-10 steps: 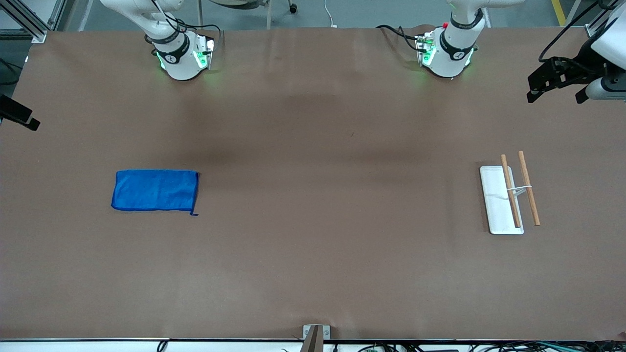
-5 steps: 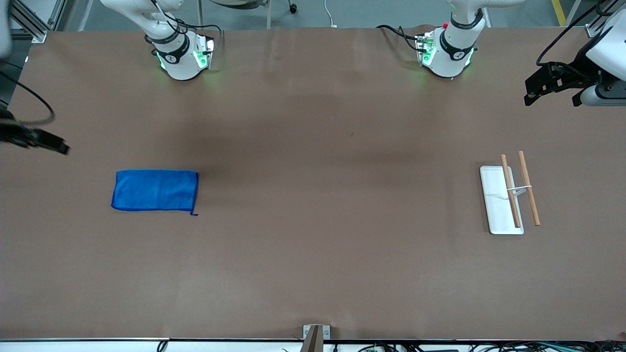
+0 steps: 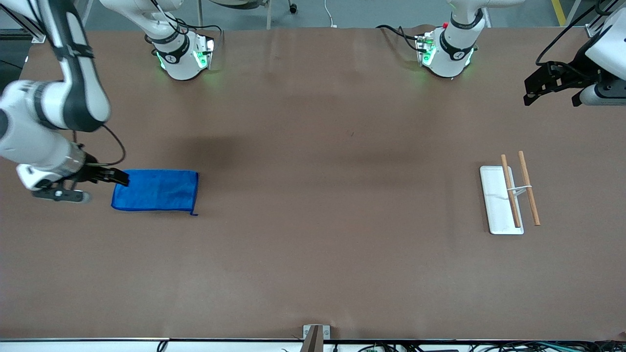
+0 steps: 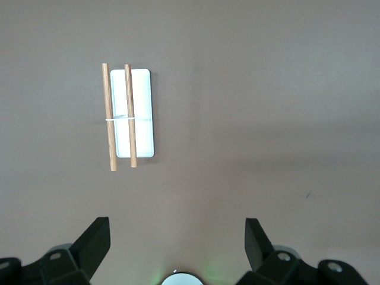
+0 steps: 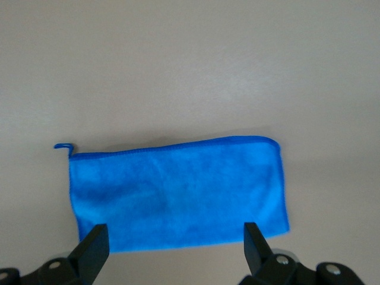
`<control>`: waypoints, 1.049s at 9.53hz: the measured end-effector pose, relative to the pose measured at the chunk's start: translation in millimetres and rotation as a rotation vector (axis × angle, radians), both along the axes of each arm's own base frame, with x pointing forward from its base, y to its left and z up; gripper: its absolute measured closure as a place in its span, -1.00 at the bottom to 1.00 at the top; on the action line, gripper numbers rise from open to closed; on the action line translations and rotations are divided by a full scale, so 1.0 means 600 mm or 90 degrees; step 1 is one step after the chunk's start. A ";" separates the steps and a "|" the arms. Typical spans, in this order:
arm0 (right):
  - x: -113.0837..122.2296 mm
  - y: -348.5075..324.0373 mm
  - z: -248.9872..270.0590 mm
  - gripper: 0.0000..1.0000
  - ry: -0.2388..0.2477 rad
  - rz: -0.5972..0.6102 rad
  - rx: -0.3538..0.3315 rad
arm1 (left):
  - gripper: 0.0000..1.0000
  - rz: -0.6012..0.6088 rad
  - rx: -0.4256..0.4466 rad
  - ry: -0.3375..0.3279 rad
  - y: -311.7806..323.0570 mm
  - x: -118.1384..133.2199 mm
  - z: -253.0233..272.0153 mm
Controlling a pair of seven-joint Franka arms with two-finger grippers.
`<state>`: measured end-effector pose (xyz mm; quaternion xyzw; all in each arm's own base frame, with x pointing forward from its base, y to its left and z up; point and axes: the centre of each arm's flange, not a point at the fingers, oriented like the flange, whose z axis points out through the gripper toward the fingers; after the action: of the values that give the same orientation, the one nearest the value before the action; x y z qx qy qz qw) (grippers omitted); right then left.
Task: Right arm passes towel to left arm to hang
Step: 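Reach the right gripper down to the blue towel's edge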
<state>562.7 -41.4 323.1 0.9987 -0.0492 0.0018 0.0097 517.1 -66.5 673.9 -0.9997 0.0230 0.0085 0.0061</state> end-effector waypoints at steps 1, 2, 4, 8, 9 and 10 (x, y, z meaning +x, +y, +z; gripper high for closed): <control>-0.014 0.006 -0.049 -1.00 -0.006 0.013 -0.001 | -1.00 0.000 0.000 0.003 -0.001 0.003 -0.004; -0.025 0.006 -0.090 -1.00 -0.017 0.031 -0.004 | -1.00 -0.001 0.000 0.006 -0.002 0.008 -0.009; -0.040 0.004 -0.157 -1.00 -0.025 0.047 -0.008 | -1.00 -0.002 0.000 0.008 -0.004 0.013 -0.013; -0.048 0.004 -0.223 -1.00 -0.024 0.056 -0.011 | -1.00 0.000 -0.001 0.007 -0.001 0.014 -0.011; -0.052 0.004 -0.233 -1.00 -0.026 0.058 -0.012 | -1.00 0.001 -0.001 0.007 0.001 0.014 -0.011; -0.054 0.004 -0.239 -1.00 -0.024 0.062 -0.012 | -1.00 0.003 -0.001 0.007 0.003 0.014 -0.011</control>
<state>530.3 -39.1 179.6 0.9996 -0.0003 0.0219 0.0183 525.7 -64.5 667.5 -0.9997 0.0208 0.0138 0.0055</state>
